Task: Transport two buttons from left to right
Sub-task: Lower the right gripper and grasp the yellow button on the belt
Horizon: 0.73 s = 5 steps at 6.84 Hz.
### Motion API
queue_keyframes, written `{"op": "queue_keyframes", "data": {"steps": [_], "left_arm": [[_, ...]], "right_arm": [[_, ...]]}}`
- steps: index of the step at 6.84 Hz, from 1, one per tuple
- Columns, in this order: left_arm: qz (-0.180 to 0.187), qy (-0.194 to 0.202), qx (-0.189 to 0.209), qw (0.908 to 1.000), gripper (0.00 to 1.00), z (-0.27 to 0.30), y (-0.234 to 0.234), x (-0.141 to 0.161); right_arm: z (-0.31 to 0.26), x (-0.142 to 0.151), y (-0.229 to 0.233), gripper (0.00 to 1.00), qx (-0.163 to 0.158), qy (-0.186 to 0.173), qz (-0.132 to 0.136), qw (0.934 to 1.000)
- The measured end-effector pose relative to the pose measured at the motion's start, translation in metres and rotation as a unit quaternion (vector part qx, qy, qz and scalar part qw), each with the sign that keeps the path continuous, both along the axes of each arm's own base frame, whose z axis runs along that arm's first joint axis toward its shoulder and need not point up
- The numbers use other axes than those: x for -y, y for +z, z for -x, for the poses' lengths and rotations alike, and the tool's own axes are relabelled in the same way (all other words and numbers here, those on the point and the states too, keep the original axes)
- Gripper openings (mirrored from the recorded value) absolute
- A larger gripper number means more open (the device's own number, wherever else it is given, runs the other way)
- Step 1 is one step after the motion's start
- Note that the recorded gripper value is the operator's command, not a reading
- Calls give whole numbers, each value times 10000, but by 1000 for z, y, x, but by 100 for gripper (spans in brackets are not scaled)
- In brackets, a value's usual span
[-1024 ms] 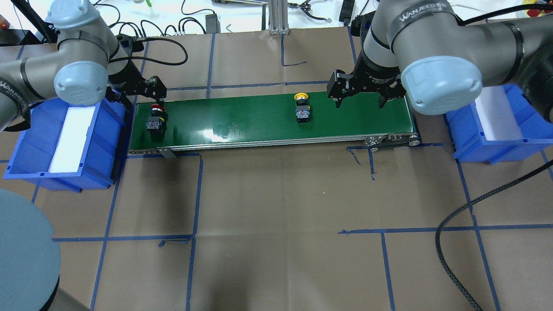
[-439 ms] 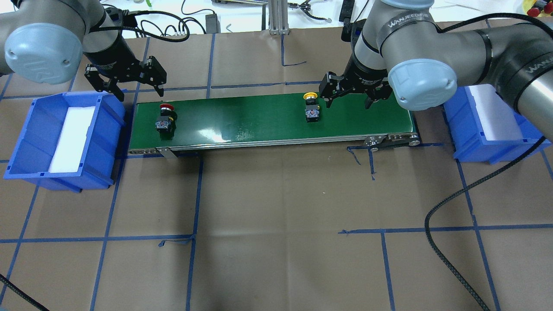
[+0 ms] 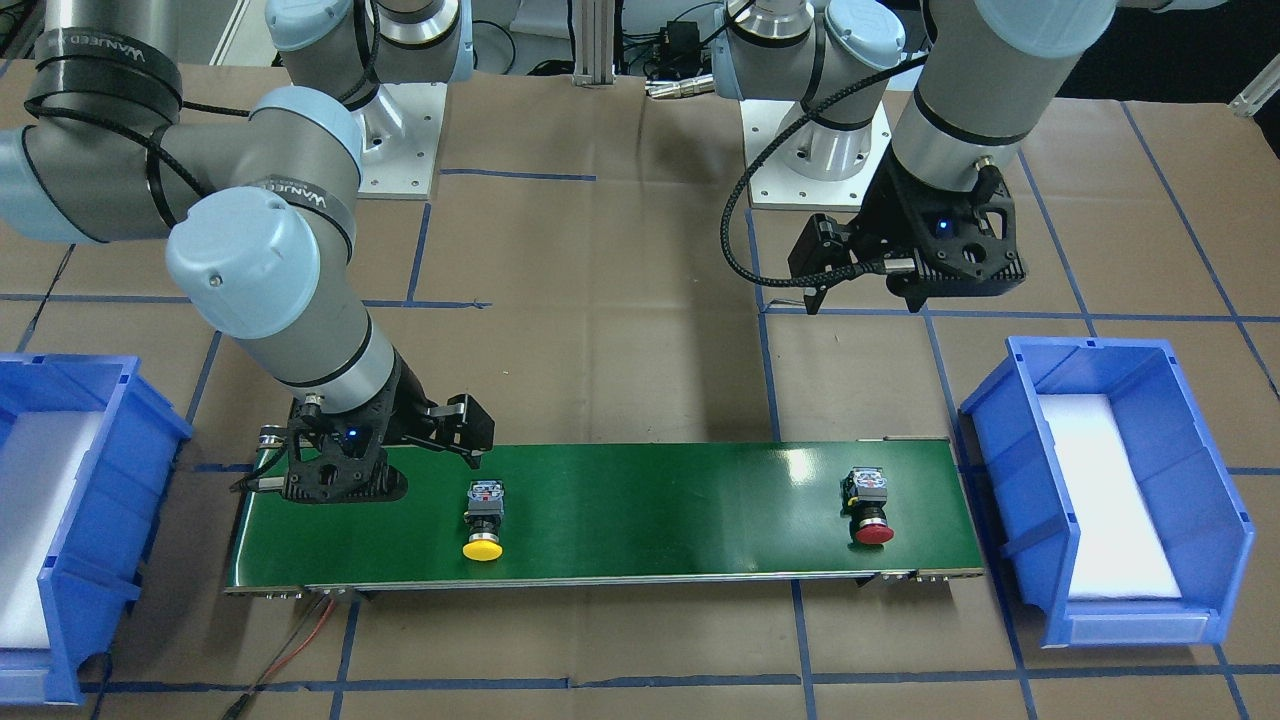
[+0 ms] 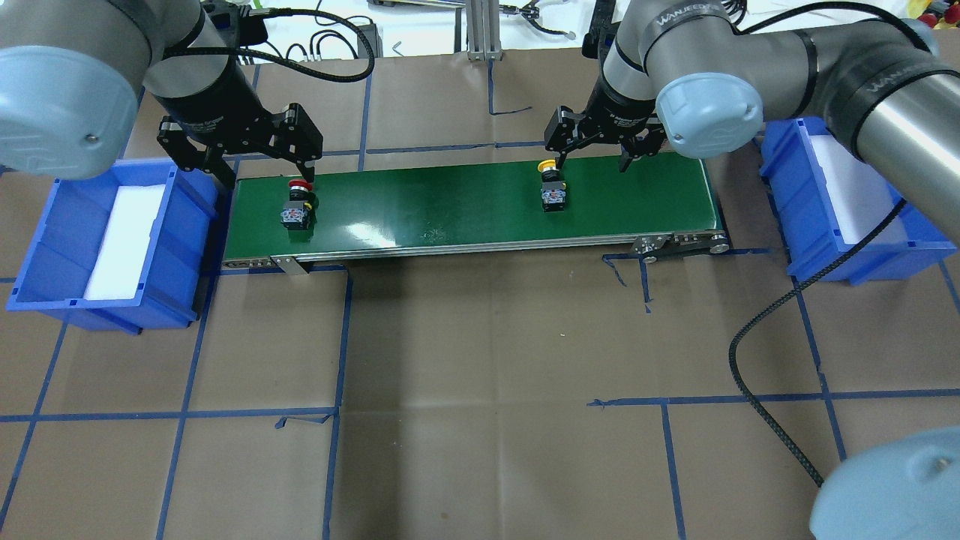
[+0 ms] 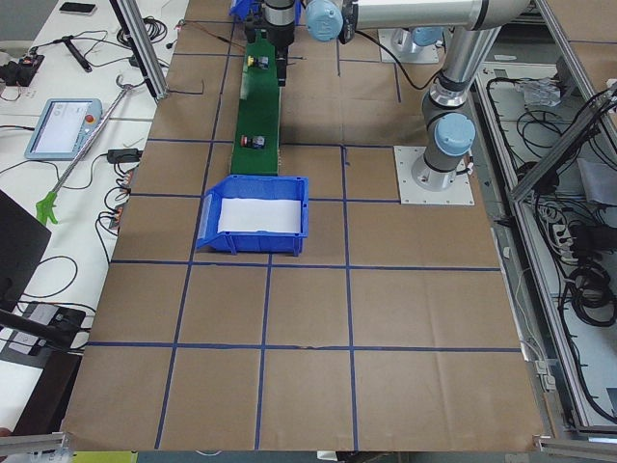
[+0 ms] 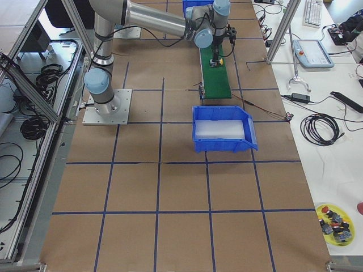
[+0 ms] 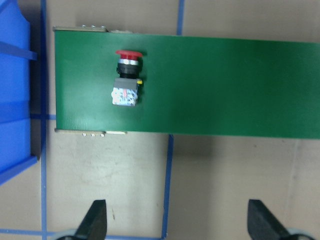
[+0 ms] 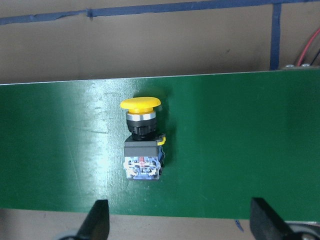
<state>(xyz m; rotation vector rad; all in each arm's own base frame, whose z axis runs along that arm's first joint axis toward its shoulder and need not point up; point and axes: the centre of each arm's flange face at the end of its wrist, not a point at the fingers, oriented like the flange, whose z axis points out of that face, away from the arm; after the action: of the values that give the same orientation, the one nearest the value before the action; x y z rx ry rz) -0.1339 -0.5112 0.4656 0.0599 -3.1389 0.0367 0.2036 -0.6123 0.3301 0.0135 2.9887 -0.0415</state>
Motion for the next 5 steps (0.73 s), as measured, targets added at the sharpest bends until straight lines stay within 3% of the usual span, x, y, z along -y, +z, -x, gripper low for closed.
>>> {"op": "queue_keyframes", "data": {"steps": [3,5], "left_arm": [[-4,-502,56,9987,99,-11,2,-6],[1,-582,50,9983,99,-26,2,-3]], "right_arm": [[0,7,-31,100,-82,9,-235,9997],[0,13,-53,100,-97,9,-287,9995]]}}
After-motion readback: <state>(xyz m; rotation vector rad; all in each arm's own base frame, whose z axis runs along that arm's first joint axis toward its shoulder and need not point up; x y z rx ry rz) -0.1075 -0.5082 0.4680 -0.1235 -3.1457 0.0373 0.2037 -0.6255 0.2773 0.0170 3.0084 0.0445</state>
